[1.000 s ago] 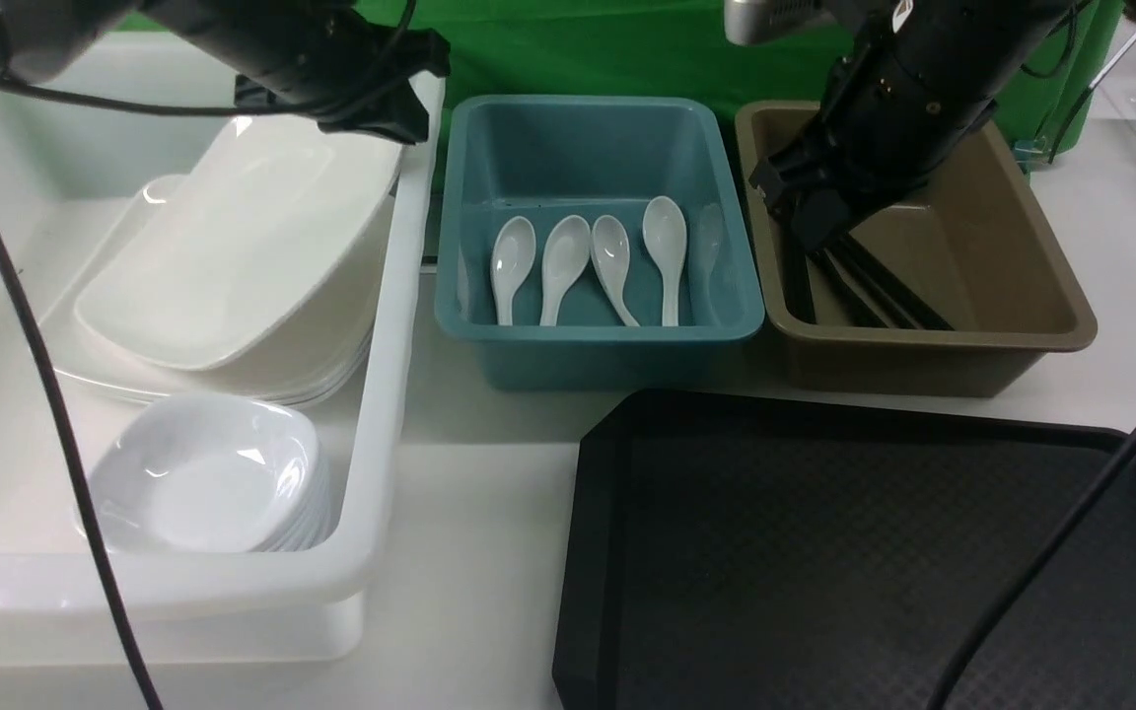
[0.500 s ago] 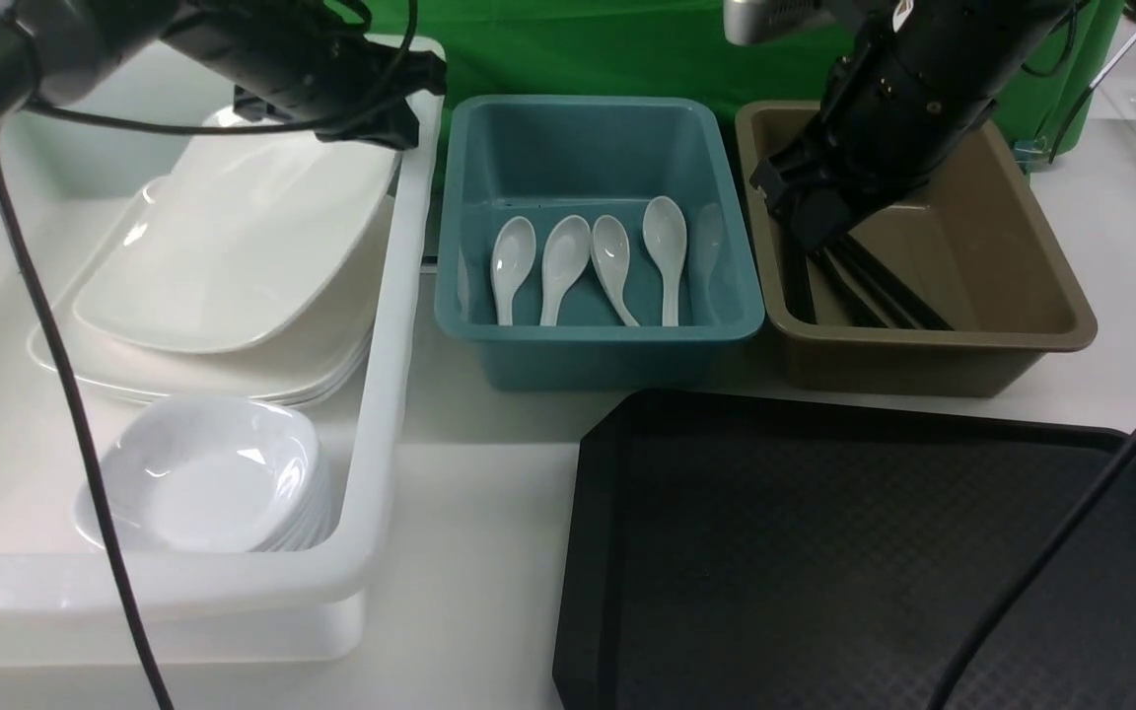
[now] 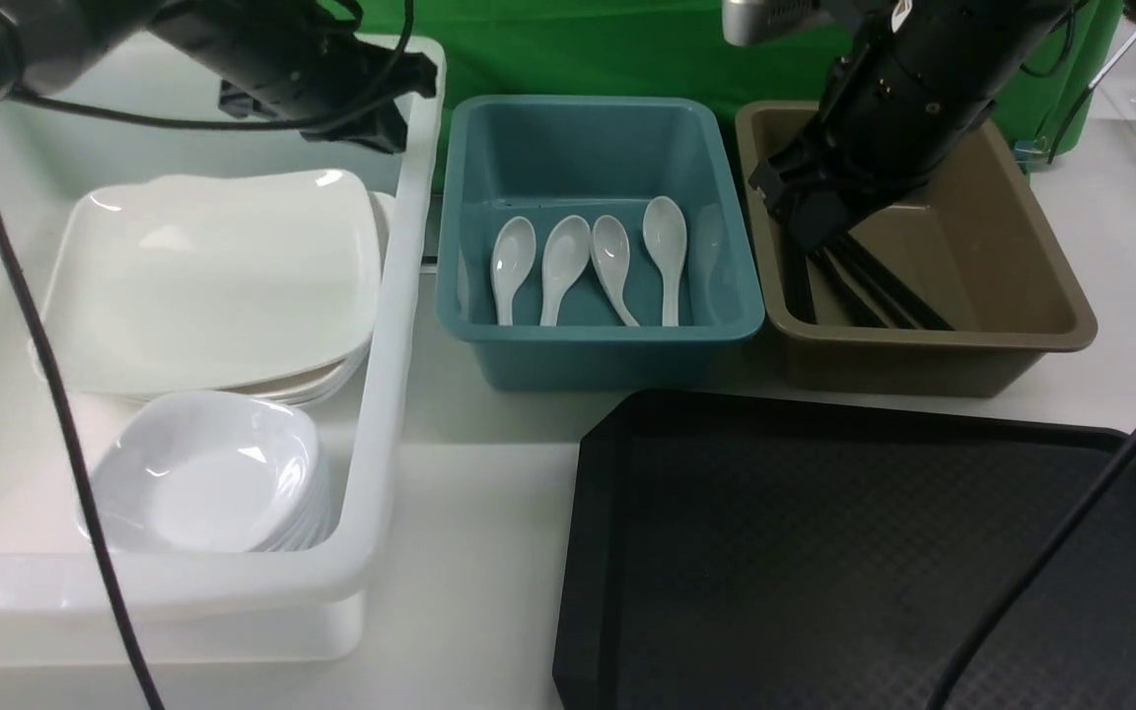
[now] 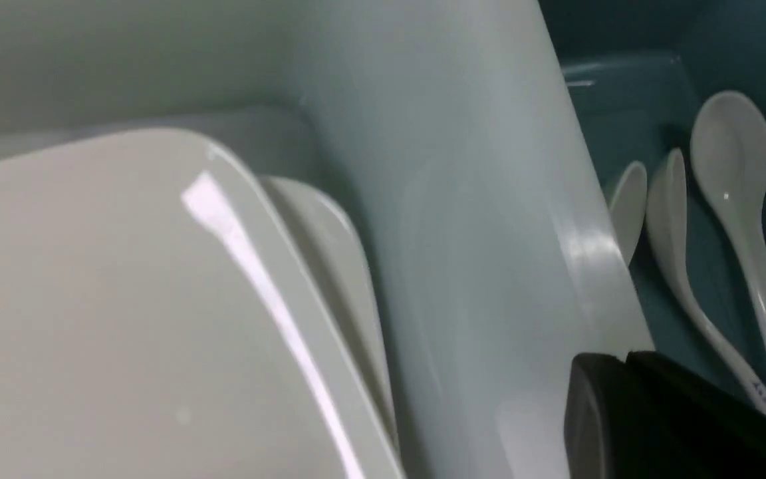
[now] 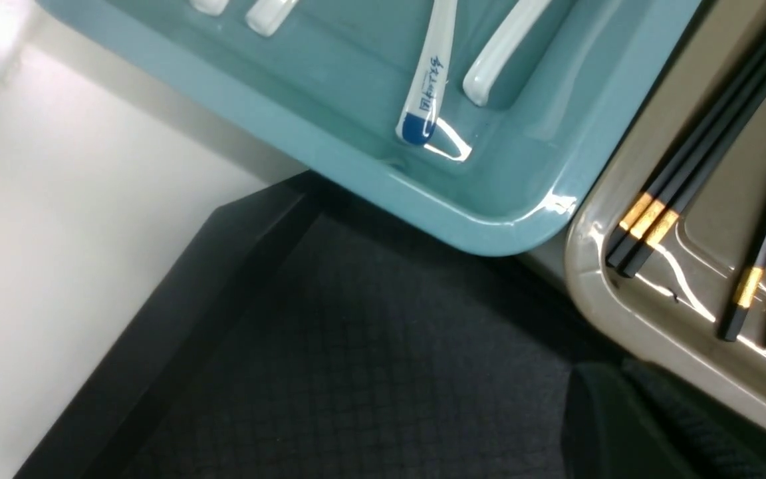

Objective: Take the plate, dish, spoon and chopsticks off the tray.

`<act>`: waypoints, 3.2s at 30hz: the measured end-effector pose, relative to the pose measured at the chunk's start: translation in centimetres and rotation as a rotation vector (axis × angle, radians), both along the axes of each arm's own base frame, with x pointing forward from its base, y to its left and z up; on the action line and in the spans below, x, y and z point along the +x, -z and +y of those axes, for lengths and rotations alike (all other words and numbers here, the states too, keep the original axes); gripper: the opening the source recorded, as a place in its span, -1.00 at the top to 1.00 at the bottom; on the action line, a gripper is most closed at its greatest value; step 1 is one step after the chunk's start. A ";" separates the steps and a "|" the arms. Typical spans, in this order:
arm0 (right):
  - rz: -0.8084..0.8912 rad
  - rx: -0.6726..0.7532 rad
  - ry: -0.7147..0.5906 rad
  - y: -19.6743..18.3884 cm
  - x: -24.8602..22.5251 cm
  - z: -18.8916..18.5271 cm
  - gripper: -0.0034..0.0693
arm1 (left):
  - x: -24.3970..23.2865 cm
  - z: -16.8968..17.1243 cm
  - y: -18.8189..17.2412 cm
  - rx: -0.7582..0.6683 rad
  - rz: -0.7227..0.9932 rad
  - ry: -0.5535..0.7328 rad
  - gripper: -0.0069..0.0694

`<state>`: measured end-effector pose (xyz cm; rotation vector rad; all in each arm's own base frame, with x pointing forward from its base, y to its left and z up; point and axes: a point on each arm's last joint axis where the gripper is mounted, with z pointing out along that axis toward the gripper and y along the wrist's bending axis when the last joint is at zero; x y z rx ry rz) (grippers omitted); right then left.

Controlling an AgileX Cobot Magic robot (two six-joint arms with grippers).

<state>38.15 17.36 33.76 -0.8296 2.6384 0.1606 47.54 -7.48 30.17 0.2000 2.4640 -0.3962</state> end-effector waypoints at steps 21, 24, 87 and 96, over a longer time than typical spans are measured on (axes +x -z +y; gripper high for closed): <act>-0.140 0.045 -0.016 -5.9 -3.3 -1.5 0.72 | -7.7 8.7 0.2 0.104 0.245 -0.209 0.79; -0.147 0.048 -0.016 -6.2 -3.5 -1.6 0.72 | -10.2 11.5 1.5 0.054 0.289 -0.334 0.79; -0.147 0.047 -0.021 -6.1 -3.5 -1.6 0.62 | -9.4 18.8 9.6 -0.045 0.158 -0.582 0.79; -0.147 0.048 -0.021 -6.2 -3.5 -1.6 0.61 | -9.9 18.3 6.8 -0.018 0.246 -0.475 0.79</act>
